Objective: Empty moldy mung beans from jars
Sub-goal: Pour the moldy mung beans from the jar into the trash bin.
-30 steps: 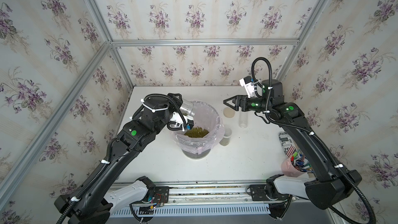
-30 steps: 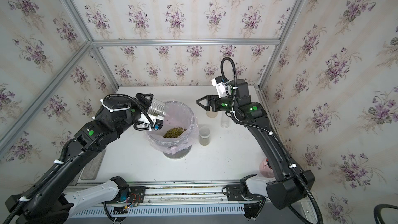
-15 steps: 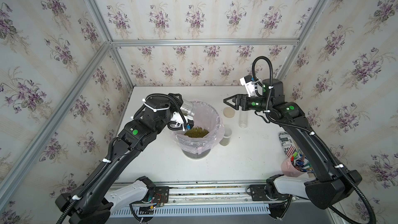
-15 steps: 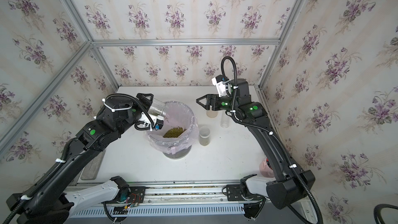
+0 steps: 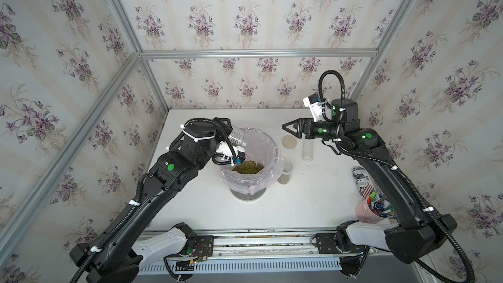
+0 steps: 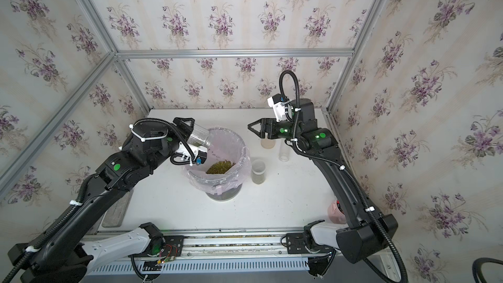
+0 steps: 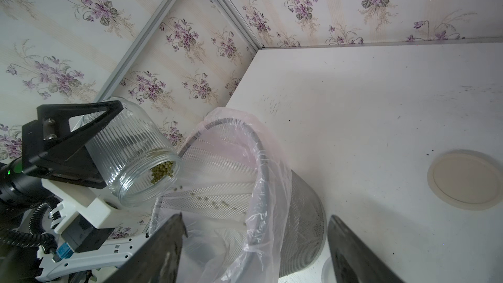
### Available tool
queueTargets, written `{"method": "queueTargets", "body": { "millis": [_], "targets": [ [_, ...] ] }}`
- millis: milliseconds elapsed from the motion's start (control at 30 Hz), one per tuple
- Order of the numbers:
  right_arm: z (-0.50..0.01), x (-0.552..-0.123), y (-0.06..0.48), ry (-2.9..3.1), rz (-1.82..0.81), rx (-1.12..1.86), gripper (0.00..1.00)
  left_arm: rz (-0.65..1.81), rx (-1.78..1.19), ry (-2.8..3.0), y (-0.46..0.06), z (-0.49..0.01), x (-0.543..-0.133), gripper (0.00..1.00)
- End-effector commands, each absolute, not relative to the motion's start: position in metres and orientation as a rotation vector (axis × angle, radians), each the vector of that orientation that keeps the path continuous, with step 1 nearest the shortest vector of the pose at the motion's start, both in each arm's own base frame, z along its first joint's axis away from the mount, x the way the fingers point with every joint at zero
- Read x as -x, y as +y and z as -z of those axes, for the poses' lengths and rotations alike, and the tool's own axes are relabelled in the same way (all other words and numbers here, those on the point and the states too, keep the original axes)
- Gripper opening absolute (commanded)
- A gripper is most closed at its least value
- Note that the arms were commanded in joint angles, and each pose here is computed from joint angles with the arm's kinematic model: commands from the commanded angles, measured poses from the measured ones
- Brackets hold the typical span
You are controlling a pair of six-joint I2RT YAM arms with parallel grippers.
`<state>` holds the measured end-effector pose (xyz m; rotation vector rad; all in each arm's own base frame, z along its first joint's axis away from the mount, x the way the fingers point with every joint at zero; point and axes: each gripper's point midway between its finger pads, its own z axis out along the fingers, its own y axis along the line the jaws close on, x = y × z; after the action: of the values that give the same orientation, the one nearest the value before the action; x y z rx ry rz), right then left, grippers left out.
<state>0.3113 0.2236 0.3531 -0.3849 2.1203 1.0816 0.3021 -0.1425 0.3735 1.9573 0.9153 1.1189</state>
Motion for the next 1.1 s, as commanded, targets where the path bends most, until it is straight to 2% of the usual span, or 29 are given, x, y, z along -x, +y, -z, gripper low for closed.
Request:
{"method": "queueTargets", "body": {
  "millis": [0, 400, 800, 1067],
  "targets": [
    [-0.358, -0.310, 0.225, 2.092, -1.085, 0.407, 0.80, -1.202, -1.948, 0.826, -0.145, -0.391, -0.306, 0.00],
    [-0.360, -0.308, 0.225, 2.081, -1.089, 0.422, 0.80, -1.249, -1.982, 0.791, -0.148, -0.390, -0.305, 0.00],
    [-0.394, -0.279, 0.248, 1.935, -1.189, 0.604, 0.81, -1.297, -2.015, 0.766, -0.150, -0.388, -0.304, 0.00],
    [-0.388, -0.276, 0.249, 1.947, -1.188, 0.604, 0.81, -1.333, -2.044, 0.738, -0.155, -0.388, -0.307, 0.00]
  ]
}}
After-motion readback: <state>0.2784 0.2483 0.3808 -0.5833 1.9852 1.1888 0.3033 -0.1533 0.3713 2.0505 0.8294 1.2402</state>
